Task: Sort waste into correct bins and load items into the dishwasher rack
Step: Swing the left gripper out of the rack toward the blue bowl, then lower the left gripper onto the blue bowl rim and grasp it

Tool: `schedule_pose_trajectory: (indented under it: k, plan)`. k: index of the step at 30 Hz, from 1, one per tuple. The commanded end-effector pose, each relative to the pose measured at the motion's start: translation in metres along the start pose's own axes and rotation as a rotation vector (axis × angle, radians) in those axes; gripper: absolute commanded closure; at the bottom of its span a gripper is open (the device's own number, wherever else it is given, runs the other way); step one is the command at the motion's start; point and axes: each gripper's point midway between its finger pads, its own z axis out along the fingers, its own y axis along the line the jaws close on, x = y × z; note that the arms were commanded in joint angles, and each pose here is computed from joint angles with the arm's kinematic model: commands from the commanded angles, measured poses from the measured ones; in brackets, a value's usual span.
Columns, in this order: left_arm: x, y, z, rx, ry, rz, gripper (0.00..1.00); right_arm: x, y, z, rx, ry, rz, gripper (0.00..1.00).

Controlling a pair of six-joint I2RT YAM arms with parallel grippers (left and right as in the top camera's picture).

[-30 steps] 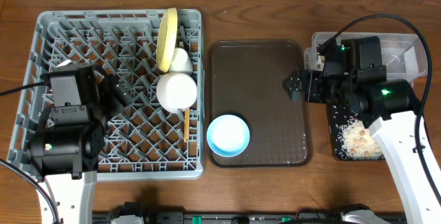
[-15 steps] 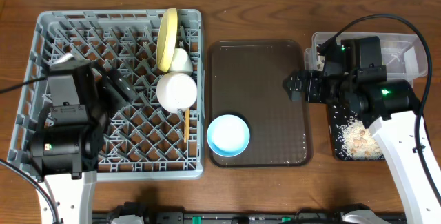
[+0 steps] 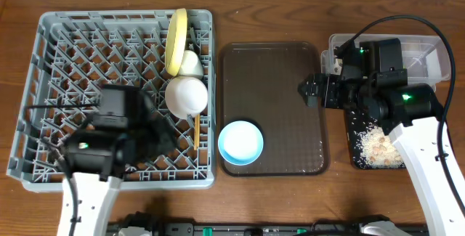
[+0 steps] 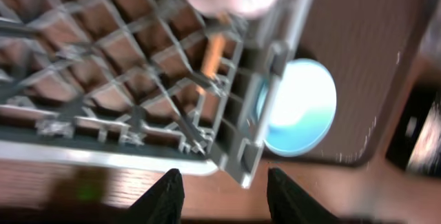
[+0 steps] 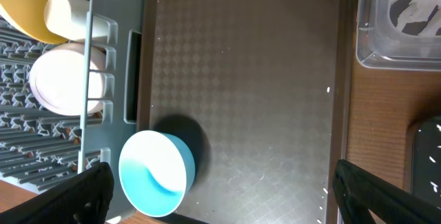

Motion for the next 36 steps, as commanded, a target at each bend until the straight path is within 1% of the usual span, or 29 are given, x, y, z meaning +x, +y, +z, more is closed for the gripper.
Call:
schedule_pose_trajectory:
  k: [1,3,10,13,16,21,27,33,36]
  plan:
    - [0.007,-0.007,0.010,-0.038,-0.005,0.045,0.57,0.001,0.002,0.002,-0.003,0.007,-0.010,0.01]
    - [0.009,-0.016,0.014,-0.054,-0.020,0.098,0.57,0.002,0.002,0.002,-0.002,0.007,-0.010,0.01]
    - [0.022,-0.065,0.039,-0.038,-0.050,0.256,0.56,0.001,0.002,0.002,-0.003,0.007,-0.010,0.01]
    - [0.031,-0.088,0.058,-0.037,-0.052,0.351,0.56,0.001,0.002,0.002,-0.002,0.007,-0.010,0.01]
    - [0.039,-0.103,0.078,-0.059,-0.054,0.422,0.56,0.002,0.002,0.002,-0.002,0.007,-0.010,0.01]
    - [0.052,-0.117,0.116,-0.114,-0.053,0.508,0.56,0.002,0.002,0.002,-0.002,0.007,-0.010,0.01]
    - [0.059,-0.116,0.152,-0.166,-0.012,0.531,0.56,0.002,0.002,0.002,-0.002,0.007,-0.010,0.01]
    - [0.061,-0.116,0.168,-0.180,0.000,0.532,0.57,0.002,0.002,0.002,-0.002,0.007,-0.010,0.01]
    - [0.068,-0.119,0.174,-0.155,0.039,0.530,0.57,0.002,0.002,0.002,-0.002,0.007,-0.010,0.01]
